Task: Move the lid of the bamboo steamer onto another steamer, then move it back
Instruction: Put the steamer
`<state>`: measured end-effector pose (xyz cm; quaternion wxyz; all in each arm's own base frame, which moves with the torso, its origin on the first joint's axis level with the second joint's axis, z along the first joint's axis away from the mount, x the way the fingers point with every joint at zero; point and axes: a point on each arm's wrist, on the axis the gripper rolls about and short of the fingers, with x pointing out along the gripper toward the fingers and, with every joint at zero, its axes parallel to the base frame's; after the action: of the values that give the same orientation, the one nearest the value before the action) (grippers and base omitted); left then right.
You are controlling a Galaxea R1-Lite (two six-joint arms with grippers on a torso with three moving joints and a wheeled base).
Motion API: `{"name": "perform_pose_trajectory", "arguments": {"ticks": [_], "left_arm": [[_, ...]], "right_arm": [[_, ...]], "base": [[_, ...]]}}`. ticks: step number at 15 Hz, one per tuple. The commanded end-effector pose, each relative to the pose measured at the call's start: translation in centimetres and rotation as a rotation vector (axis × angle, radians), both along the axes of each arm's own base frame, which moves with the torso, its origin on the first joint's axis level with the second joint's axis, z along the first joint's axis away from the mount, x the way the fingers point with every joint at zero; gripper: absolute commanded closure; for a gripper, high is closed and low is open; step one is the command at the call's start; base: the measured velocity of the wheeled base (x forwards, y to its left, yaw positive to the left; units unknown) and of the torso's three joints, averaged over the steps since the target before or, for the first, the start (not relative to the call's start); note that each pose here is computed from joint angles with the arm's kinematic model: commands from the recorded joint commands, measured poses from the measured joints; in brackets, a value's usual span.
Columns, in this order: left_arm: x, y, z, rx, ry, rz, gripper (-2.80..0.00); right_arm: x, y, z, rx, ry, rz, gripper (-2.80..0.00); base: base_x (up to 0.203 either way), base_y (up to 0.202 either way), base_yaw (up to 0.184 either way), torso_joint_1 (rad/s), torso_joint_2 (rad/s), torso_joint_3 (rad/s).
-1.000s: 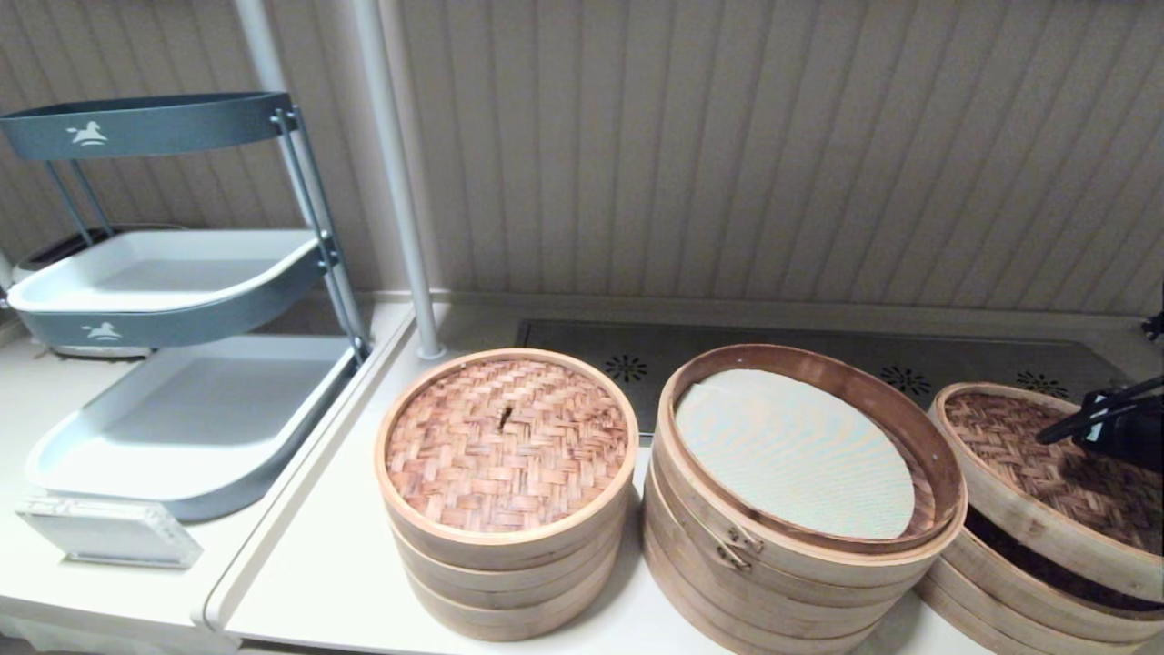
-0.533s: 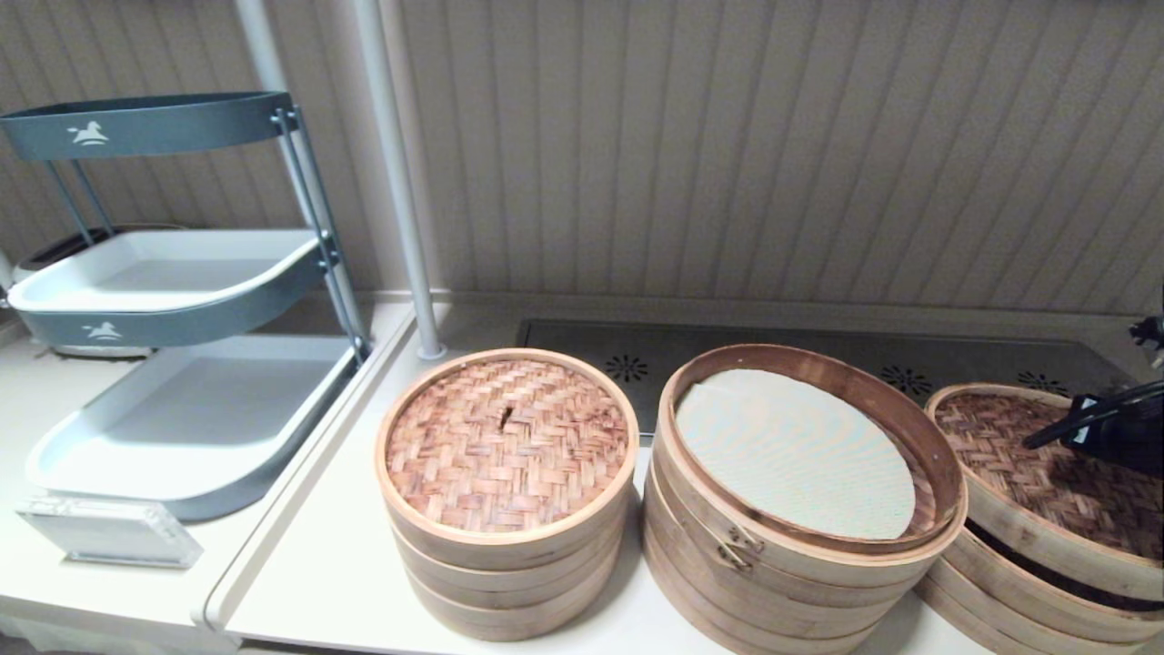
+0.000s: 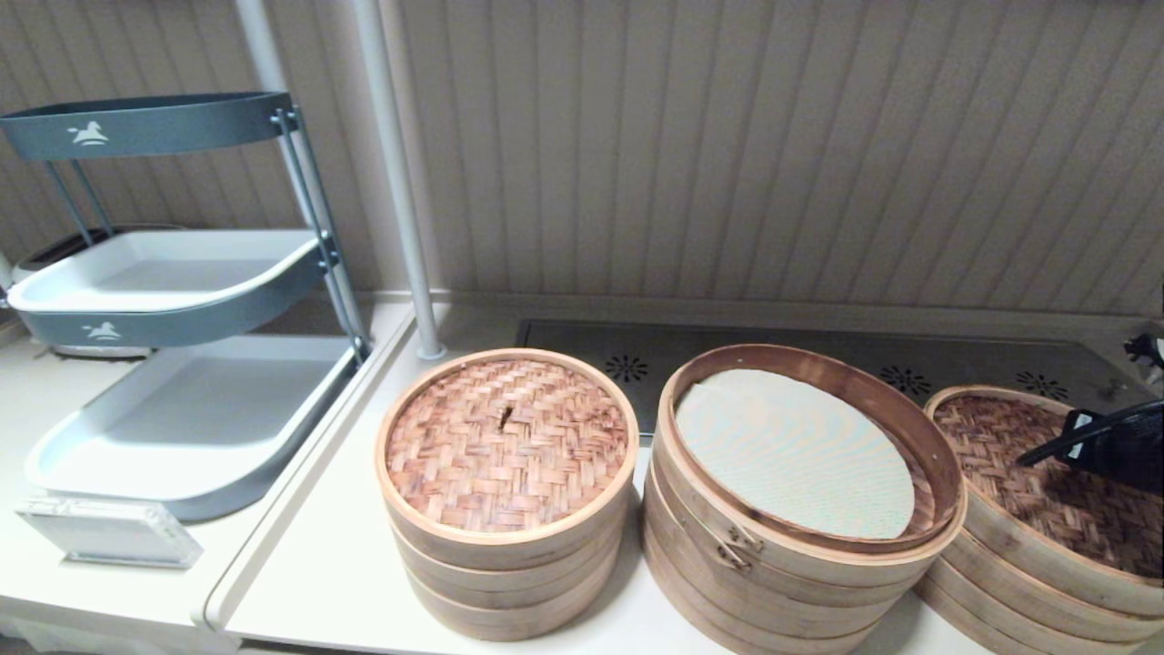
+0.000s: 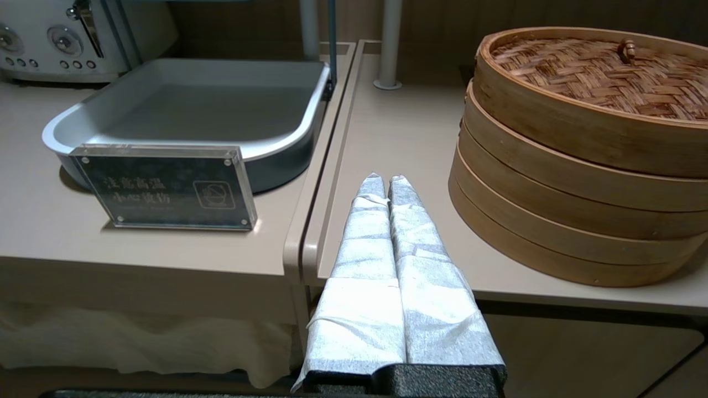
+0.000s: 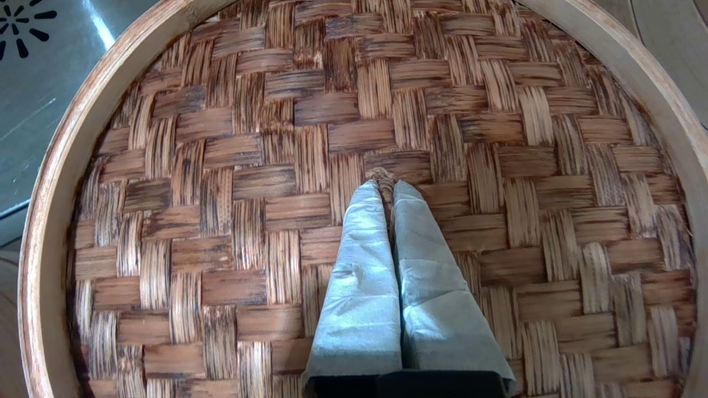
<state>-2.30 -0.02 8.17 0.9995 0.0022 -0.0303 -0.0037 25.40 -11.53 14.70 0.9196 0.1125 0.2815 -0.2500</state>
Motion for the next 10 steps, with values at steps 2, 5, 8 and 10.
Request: {"name": "perform_pose_trajectory", "arguments": {"ticks": [2, 5, 8, 10], "left_arm": [[0.18, 0.0, -0.68, 0.0, 0.022, 0.001, 0.0], [0.18, 0.0, -0.68, 0.0, 0.022, 0.0, 0.0], [0.18, 0.0, -0.68, 0.0, 0.022, 0.0, 0.0], [0.18, 0.0, -0.68, 0.0, 0.022, 0.0, 0.0]], "right_arm": [[0.21, -0.09, -0.46, -0.002, -0.002, 0.0, 0.0], [0.19, 0.1, -0.46, -0.002, -0.002, 0.006, 0.0], [0.0, 0.23, -0.36, -0.005, -0.004, 0.008, 0.0], [-0.1, 0.42, -0.46, -0.003, 0.0, 0.013, -2.8]], "base": [[0.0, 0.0, 0.0, 0.0, 0.0, 0.0], [0.0, 0.0, 0.0, 0.0, 0.0, 0.0], [0.0, 0.0, 0.0, 0.0, 0.0, 0.0], [0.0, 0.0, 0.0, 0.0, 0.0, 0.0]]}}
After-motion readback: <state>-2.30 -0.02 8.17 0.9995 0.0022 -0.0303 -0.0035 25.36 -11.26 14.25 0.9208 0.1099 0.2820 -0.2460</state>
